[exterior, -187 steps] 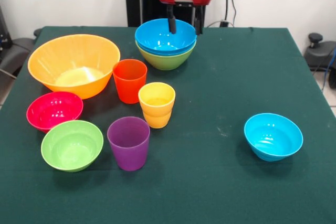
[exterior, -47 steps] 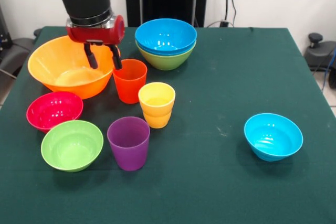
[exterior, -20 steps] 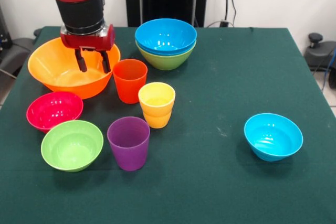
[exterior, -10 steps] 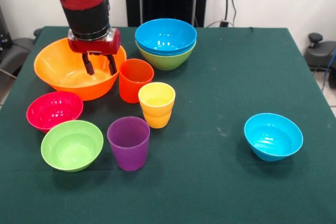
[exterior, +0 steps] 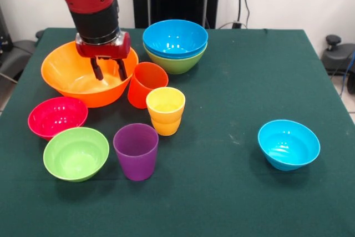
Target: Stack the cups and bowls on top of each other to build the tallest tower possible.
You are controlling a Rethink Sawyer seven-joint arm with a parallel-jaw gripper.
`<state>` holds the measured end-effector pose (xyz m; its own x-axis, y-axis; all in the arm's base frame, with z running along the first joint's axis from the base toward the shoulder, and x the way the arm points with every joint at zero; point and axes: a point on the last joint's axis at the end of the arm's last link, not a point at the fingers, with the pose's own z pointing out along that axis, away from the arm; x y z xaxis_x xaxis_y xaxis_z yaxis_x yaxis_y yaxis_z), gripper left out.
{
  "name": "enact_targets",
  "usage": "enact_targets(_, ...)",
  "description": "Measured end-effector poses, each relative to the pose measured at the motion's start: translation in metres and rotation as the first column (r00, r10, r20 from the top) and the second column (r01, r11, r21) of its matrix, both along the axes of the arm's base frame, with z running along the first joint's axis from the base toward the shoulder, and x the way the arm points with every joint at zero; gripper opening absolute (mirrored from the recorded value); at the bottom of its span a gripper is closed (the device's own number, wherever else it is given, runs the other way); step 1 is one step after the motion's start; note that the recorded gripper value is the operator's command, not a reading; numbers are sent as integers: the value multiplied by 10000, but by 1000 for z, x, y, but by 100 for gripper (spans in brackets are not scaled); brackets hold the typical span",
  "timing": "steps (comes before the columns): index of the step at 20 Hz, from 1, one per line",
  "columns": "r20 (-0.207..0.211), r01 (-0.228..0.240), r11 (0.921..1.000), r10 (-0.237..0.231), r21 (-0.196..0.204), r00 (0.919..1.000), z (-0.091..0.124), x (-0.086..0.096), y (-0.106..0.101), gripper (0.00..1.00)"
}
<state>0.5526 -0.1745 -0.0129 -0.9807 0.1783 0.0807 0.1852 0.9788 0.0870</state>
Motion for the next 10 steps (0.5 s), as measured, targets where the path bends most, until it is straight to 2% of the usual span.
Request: enact_targets(10, 280, 263, 9989, -252, -386, 9993, 34, 16, -16, 100)
